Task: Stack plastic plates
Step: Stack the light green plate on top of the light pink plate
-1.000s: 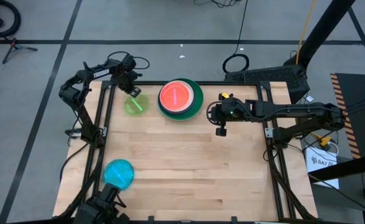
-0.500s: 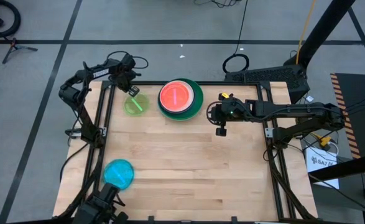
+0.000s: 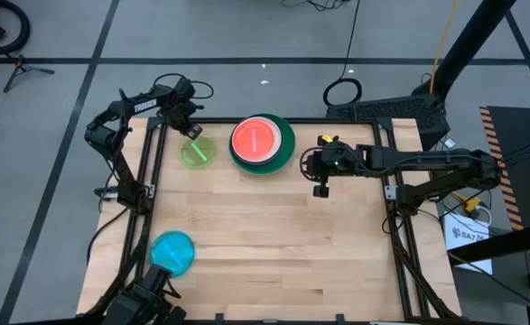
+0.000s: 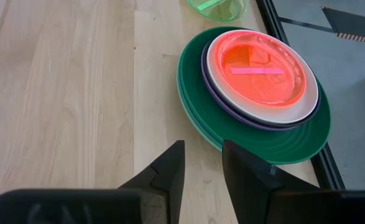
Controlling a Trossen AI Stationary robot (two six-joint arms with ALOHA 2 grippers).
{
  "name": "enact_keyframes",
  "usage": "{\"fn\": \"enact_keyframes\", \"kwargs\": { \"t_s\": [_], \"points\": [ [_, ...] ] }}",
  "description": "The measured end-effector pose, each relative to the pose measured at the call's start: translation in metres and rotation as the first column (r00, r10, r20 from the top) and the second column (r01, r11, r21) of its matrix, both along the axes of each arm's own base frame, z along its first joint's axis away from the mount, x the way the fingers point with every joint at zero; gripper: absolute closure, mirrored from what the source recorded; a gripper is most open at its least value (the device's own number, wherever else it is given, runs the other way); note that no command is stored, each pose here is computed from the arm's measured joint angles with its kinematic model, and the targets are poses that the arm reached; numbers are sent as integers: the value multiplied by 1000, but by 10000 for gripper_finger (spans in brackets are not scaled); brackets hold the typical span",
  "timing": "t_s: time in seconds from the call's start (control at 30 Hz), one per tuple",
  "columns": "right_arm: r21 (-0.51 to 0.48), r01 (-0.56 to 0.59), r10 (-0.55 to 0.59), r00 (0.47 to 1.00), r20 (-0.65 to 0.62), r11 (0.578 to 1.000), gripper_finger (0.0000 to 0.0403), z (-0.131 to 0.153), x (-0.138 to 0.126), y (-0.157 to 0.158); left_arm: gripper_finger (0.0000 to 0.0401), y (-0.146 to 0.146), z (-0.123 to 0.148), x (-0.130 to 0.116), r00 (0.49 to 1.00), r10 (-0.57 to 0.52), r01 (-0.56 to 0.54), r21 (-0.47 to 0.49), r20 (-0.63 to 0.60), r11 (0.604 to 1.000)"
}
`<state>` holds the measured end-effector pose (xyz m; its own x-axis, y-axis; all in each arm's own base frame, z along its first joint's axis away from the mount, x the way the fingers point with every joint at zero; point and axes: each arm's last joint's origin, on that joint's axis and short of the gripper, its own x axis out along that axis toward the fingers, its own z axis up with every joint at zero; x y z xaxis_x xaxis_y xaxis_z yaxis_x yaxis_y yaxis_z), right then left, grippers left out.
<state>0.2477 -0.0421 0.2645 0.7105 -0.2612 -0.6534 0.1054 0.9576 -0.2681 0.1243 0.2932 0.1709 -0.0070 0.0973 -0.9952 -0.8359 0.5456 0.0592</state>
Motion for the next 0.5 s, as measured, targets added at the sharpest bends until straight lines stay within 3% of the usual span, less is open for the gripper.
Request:
{"fn": "enact_keyframes", "kwargs": {
  "t_s": [0.17, 0.5],
  "points": [
    [0, 0, 0, 1000, 0, 1000, 303, 0, 0, 0, 225, 4, -8, 2, 1000, 16, -16, -8, -1, 1000],
    [1, 1, 0, 1000, -2, 1000, 303, 0, 0, 0, 219, 7, -17, 3, 1000, 15, -15, -16, 3, 1000]
  ]
}}
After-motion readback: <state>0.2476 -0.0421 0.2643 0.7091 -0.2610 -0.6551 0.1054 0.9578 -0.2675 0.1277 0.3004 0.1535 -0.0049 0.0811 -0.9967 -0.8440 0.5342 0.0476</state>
